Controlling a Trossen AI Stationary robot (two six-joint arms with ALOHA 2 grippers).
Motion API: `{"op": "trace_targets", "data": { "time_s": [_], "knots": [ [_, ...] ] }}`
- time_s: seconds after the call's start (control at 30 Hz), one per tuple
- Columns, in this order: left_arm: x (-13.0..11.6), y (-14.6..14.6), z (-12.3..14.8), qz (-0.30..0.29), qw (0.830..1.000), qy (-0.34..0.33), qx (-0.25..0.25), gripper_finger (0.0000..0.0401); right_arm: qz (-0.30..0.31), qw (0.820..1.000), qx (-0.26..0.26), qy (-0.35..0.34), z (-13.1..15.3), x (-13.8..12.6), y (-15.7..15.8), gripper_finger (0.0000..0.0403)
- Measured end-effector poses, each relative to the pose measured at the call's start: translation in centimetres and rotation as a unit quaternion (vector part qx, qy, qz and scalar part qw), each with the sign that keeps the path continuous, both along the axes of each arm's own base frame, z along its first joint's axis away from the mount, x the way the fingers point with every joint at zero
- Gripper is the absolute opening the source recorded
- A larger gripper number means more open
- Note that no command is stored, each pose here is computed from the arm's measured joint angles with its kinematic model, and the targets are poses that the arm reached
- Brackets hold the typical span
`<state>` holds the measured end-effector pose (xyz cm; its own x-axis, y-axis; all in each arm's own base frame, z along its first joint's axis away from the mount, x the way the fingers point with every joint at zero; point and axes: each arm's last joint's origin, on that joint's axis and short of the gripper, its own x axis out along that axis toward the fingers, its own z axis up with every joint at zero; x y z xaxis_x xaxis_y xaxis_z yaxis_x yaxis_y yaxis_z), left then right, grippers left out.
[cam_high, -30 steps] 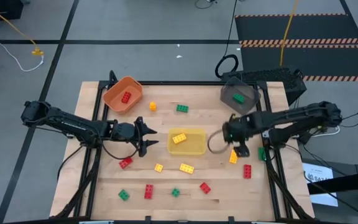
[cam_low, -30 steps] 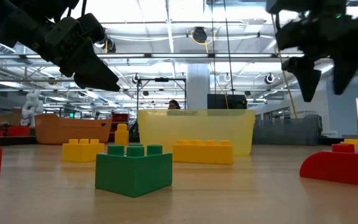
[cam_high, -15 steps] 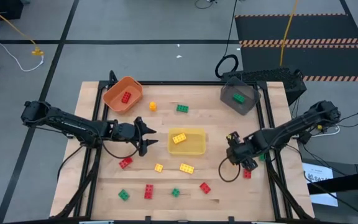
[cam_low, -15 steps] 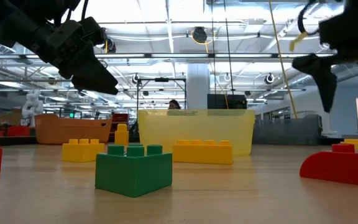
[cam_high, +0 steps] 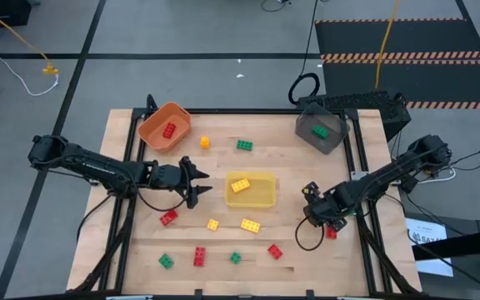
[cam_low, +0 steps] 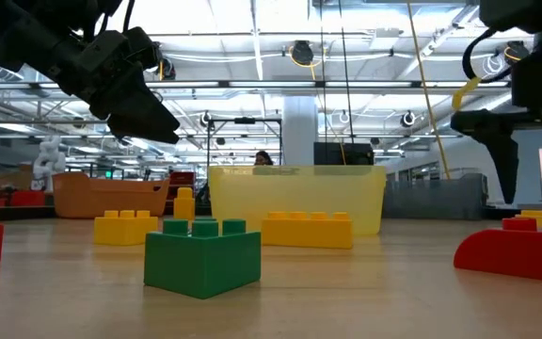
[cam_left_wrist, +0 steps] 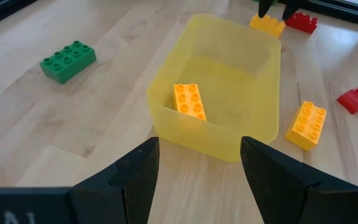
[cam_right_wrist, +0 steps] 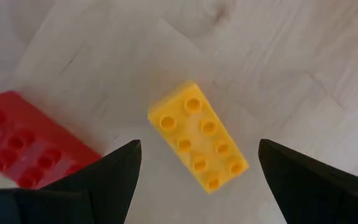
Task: Sort & place blocks by color
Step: Put the bottom right yellow 8-stud game piece into the yellow bin
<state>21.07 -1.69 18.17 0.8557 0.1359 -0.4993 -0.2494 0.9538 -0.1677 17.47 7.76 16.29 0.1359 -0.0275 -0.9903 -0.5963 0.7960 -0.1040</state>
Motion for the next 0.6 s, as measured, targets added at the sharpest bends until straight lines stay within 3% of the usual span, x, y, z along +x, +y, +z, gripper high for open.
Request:
{"op": "trace_targets", "data": {
  "time_s": [0.17, 0.3, 0.43, 0.6],
  "knots": [
    [0.0, 0.0, 0.0, 0.0, 1.0, 0.0, 0.0, 0.0225, 0.006, 1.0, -0.008, 0.016, -0.8, 0.4, 0.1, 0.031],
    [0.0, 0.0, 0.0, 0.0, 1.0, 0.0, 0.0, 0.0225, 0.013, 1.0, -0.01, 0.018, -1.5, 0.9, 0.3, 0.0284],
    [0.0, 0.0, 0.0, -0.001, 1.0, 0.001, 0.002, 0.0225, 0.012, 1.0, -0.006, 0.011, -2.0, 1.4, 0.5, 0.0224],
    [0.0, 0.0, -0.1, -0.002, 1.0, 0.005, 0.003, 0.0225, 0.011, 1.0, -0.006, 0.014, -2.2, 1.6, 0.6, 0.0121]
  ]
}}
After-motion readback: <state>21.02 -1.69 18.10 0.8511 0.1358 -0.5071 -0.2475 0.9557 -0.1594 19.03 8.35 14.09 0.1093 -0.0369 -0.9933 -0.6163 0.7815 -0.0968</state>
